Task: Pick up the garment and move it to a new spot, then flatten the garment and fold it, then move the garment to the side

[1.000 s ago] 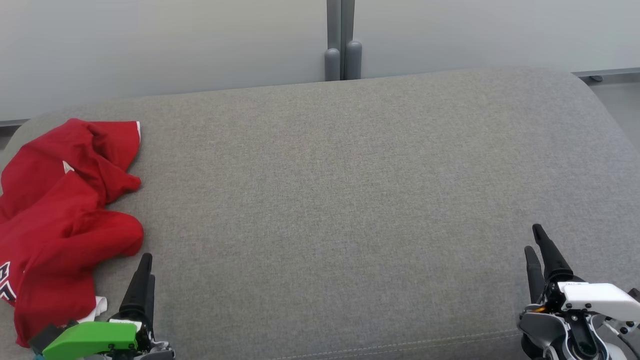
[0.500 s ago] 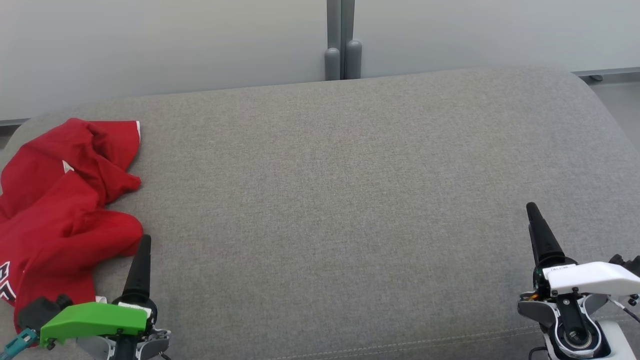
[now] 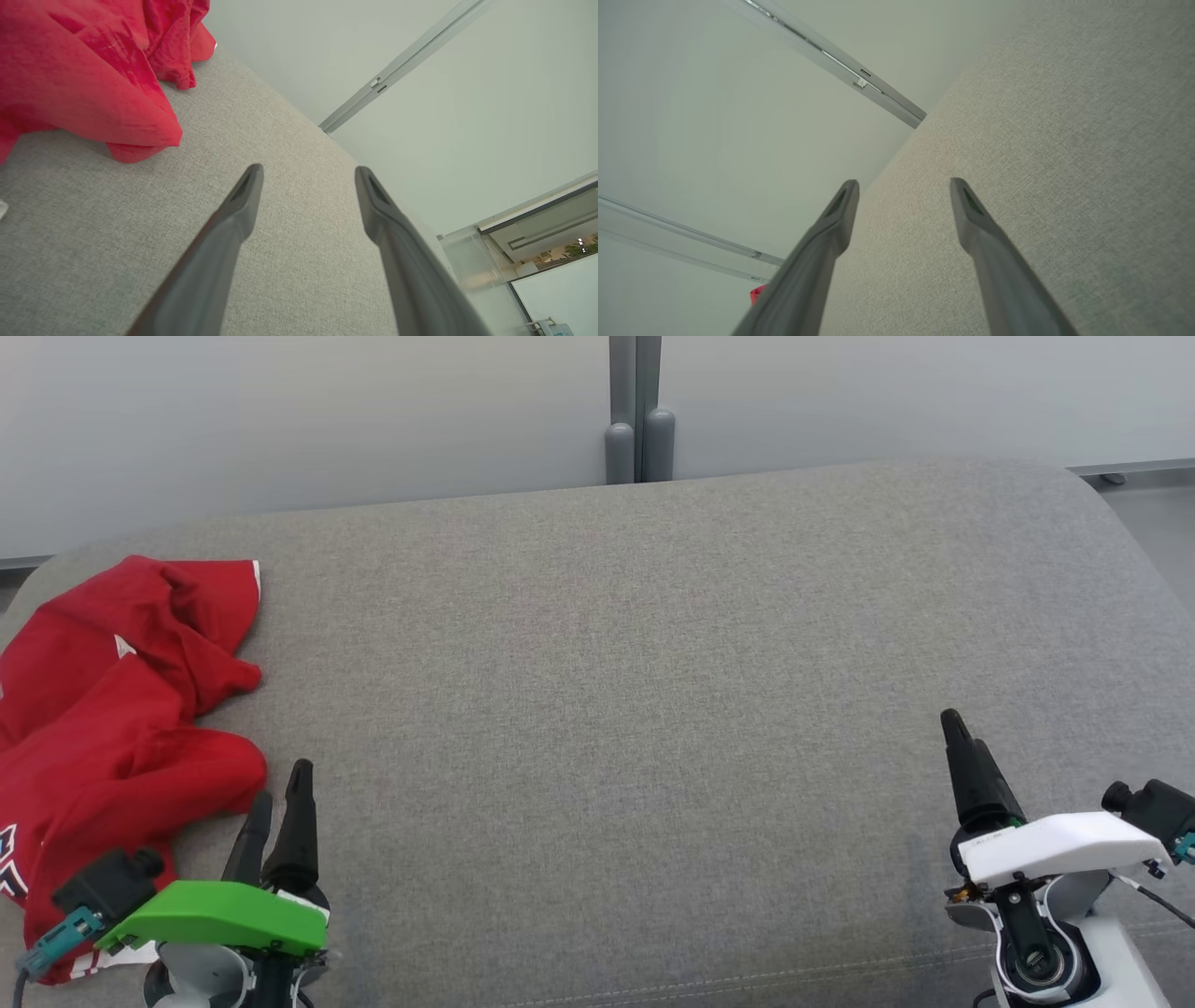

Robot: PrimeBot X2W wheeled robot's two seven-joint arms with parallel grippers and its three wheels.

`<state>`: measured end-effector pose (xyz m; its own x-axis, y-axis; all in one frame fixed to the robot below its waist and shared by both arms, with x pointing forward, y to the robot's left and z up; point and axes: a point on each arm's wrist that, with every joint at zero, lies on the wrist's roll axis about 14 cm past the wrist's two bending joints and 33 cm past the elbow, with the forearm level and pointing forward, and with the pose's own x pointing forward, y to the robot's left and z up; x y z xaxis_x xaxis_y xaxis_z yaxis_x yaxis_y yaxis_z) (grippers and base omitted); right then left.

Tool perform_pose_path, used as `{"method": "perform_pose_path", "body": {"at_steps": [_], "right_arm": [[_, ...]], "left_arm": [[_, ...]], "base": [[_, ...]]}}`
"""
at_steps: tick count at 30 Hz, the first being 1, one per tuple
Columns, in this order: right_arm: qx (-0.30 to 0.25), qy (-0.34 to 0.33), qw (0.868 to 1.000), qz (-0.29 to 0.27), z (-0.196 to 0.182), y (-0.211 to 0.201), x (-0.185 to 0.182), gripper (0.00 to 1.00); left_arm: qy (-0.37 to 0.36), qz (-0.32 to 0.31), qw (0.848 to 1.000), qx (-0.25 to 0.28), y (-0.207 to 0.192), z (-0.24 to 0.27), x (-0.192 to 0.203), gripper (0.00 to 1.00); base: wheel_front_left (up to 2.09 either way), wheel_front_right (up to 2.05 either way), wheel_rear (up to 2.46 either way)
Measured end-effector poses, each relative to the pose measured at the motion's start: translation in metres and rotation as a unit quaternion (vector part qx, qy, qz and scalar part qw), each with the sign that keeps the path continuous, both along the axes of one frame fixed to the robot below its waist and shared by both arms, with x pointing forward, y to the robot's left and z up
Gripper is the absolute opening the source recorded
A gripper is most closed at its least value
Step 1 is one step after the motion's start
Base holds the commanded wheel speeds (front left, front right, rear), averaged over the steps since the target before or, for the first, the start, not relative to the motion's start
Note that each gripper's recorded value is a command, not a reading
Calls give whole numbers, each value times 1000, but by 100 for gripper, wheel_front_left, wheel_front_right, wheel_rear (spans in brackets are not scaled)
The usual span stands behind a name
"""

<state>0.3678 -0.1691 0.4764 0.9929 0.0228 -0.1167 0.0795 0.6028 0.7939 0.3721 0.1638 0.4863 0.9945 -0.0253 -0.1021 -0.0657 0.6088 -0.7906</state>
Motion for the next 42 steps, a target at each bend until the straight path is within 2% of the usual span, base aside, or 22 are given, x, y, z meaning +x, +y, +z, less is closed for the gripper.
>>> {"method": "perform_pose_path", "body": {"at_steps": [10, 21, 35, 42], "right_arm": [[-79, -7, 997, 15, 2, 10, -1, 100], [-168, -31, 985, 30, 11, 20, 0, 100], [-266, -65, 961, 41, 23, 31, -1, 100], [-308, -89, 946, 49, 30, 39, -2, 100]], "left_arm": [[-1, -4, 996, 89, -3, -2, -4, 100], [-7, 4, 984, 176, 0, -1, -8, 100], [-25, 11, 961, 277, 2, 2, -14, 100], [-34, 16, 951, 308, 1, 5, -17, 100]], "base": [[0, 0, 0], [0, 0, 0], [0, 0, 0], [0, 0, 0]]}}
